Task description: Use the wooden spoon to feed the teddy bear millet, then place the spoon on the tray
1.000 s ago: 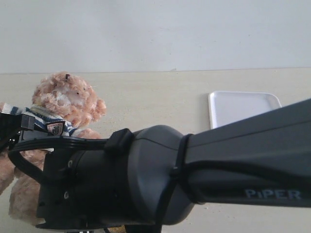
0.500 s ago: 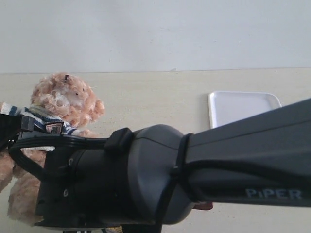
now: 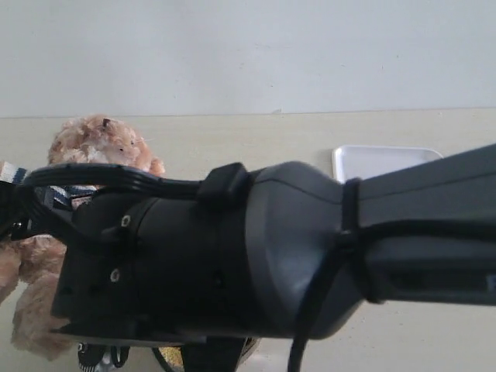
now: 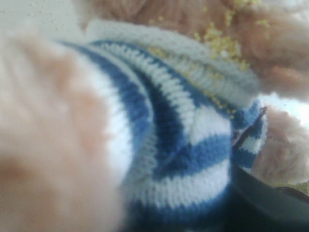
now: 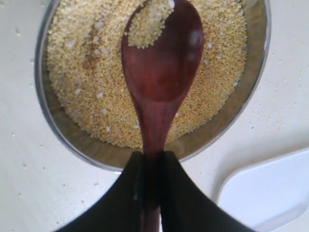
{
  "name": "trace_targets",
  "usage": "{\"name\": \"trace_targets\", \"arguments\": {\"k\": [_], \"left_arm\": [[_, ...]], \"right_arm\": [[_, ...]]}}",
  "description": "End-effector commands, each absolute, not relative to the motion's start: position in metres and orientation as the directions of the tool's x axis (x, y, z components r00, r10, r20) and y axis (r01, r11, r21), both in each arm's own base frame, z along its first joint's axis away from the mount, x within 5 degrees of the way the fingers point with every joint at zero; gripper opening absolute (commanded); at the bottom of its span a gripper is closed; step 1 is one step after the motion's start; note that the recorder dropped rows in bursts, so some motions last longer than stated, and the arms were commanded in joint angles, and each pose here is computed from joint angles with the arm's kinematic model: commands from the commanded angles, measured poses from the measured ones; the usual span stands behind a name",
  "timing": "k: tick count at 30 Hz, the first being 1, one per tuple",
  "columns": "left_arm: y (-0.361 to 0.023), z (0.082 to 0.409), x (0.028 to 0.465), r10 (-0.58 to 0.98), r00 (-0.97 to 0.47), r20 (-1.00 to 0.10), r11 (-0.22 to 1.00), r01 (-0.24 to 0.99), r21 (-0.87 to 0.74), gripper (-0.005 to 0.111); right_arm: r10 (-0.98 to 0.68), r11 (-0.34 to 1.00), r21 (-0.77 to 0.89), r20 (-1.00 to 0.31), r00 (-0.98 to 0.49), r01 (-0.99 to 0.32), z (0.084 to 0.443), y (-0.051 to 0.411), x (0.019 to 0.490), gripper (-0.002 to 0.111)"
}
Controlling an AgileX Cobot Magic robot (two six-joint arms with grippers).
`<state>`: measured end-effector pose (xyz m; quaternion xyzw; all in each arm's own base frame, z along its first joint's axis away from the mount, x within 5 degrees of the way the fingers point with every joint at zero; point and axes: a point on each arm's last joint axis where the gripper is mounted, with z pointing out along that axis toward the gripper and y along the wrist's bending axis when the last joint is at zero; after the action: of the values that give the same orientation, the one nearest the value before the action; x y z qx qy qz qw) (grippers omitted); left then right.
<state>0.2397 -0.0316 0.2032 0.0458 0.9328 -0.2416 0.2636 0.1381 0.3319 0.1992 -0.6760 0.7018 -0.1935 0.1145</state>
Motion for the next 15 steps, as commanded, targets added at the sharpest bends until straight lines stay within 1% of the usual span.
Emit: {"name": "trace_targets", "arguments": {"k": [1, 7, 10, 13, 15], "left_arm": [[-0.031, 0.205, 0.241, -0.044, -0.851, -0.523, 0.881, 0.214, -0.422, 0.005], [-0.03, 0.204, 0.242, -0.042, -0.848, -0.528, 0.887, 0.212, -0.411, 0.005], [-0.03, 0.204, 0.242, -0.042, -0.848, -0.528, 0.887, 0.212, -0.411, 0.005], [-0.03, 0.204, 0.242, -0.042, -0.848, -0.528, 0.887, 0.212, -0.411, 0.005], [-0.03, 0.204, 0.242, -0.042, -0.848, -0.528, 0.887, 0.212, -0.411, 0.005]], "right_arm": [[-0.996, 0.048, -0.438, 0.052, -0.079, -0.898, 0.215, 0.328, 0.138, 0.0], [-0.997, 0.066, -0.446, 0.01, -0.078, -0.893, 0.234, 0.322, 0.137, 0.0], [-0.993, 0.111, -0.43, -0.023, -0.112, -0.896, 0.243, 0.315, 0.143, 0.0], [-0.986, 0.166, -0.332, -0.046, -0.159, -0.929, 0.247, 0.305, 0.152, 0.0], [-0.979, 0.203, -0.225, -0.073, -0.191, -0.953, 0.252, 0.297, 0.158, 0.0]]}}
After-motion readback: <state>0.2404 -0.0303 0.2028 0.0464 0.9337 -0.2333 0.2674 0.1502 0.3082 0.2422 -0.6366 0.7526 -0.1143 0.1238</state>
